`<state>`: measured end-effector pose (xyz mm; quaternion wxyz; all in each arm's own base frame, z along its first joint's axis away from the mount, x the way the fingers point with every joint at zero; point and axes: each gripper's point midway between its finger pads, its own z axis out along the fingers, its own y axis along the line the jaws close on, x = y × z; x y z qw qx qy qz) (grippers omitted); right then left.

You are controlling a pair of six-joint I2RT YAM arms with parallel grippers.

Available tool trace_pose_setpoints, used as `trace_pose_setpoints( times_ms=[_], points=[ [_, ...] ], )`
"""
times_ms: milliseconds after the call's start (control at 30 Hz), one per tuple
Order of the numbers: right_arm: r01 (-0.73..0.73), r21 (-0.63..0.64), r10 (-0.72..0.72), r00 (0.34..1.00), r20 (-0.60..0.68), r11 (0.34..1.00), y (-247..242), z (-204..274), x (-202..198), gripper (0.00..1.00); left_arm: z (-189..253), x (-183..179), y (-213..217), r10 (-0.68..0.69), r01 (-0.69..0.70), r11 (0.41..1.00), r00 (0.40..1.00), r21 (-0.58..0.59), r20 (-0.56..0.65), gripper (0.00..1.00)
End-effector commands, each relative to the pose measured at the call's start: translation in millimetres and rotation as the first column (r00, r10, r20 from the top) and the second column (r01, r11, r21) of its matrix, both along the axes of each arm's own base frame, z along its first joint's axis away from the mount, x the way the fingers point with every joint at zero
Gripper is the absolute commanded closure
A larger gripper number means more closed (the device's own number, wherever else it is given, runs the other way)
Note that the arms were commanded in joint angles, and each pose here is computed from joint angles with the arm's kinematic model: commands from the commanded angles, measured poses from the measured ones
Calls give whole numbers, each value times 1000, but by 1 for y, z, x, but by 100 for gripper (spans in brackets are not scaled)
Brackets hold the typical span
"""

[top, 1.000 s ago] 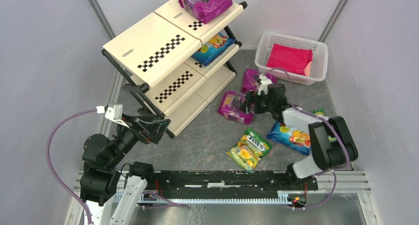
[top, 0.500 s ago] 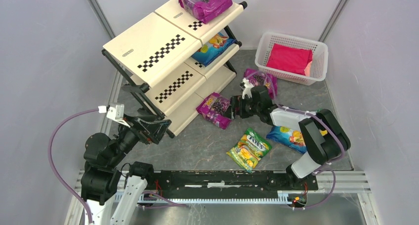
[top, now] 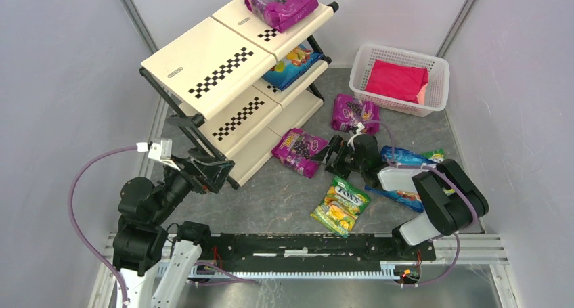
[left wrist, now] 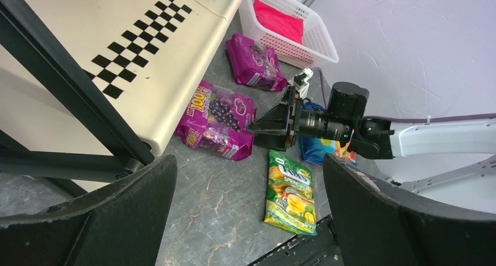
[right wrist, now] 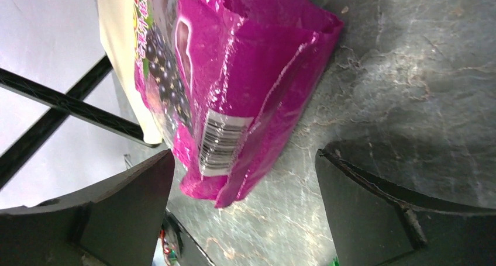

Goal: Place and organize the candy bags onto the shelf

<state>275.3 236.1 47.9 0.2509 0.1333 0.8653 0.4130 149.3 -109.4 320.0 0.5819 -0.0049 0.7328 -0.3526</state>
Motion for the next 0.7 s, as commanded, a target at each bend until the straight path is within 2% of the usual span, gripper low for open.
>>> trace_pose_setpoints(
  times_ms=[0, 167, 367, 667],
  points=[
    [111, 87, -112, 994, 5, 990, 11, 8, 19, 2, 2, 4, 6, 24, -26, 999, 999, 46, 39, 0],
    [156, 103, -152, 988, -38, 982, 18, -6, 24, 3, -1, 4, 9, 39, -41, 998, 998, 54, 44, 0],
    [170, 102, -167, 985, -39, 980, 25, -13, 25, 23, -12, 8, 13, 66, -67, 995, 998, 71, 23, 0],
    [124, 119, -135, 987, 84, 985, 25, 6, 24, 36, -16, 14, 12, 63, -64, 994, 998, 84, 18, 0]
  ],
)
